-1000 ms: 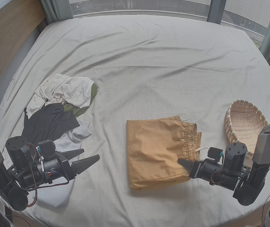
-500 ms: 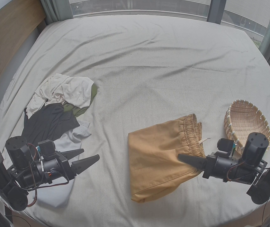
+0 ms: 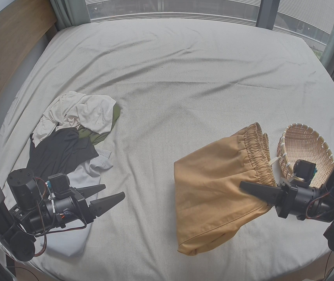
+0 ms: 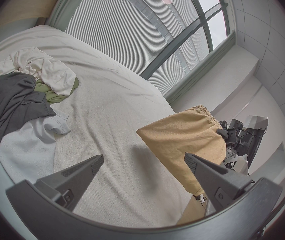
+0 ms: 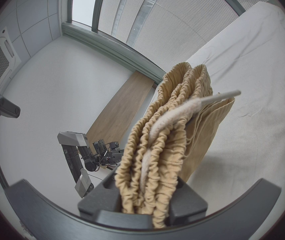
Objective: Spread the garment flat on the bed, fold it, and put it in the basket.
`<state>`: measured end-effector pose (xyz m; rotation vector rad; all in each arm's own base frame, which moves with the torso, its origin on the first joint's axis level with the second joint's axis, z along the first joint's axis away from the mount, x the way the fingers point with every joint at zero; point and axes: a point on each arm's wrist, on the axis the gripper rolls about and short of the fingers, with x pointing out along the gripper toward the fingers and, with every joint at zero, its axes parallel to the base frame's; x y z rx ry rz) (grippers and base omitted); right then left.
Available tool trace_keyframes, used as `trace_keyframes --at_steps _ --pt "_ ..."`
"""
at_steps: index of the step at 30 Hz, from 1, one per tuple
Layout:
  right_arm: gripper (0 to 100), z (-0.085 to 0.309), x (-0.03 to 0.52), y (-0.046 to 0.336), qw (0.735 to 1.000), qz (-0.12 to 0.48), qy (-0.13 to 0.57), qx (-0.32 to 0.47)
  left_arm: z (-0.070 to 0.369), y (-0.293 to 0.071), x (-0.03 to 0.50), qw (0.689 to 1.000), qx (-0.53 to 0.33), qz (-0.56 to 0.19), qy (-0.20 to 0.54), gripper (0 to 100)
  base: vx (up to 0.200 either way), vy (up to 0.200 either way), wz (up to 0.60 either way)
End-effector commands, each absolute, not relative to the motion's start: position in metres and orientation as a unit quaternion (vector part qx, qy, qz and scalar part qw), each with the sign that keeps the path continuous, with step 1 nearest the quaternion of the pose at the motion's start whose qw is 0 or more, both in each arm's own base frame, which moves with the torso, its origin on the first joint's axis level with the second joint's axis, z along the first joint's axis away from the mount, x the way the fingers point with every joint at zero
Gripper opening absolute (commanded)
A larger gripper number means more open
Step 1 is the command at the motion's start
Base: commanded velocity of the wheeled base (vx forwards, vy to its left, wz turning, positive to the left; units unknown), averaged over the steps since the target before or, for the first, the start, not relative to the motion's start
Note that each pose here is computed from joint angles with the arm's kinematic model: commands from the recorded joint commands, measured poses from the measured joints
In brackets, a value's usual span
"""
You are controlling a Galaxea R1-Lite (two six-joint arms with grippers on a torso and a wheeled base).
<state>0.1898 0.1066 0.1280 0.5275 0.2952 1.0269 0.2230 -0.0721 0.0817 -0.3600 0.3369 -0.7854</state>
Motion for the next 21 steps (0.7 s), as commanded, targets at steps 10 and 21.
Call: trace_keyframes --at_steps 10,21 --pt "0 0.139 0.198 0.102 0.844 0.473 0.096 0.233 0.081 -0.072 0.226 0.899 -0.157 -0.380 0.153 100 0.000 0.000 0.00" --pt "0 0.153 0.216 0.076 0.903 0.381 0.015 0.196 0.078 -0.072 0.227 0.902 -0.137 -0.382 0.150 100 0.000 0.000 0.00"
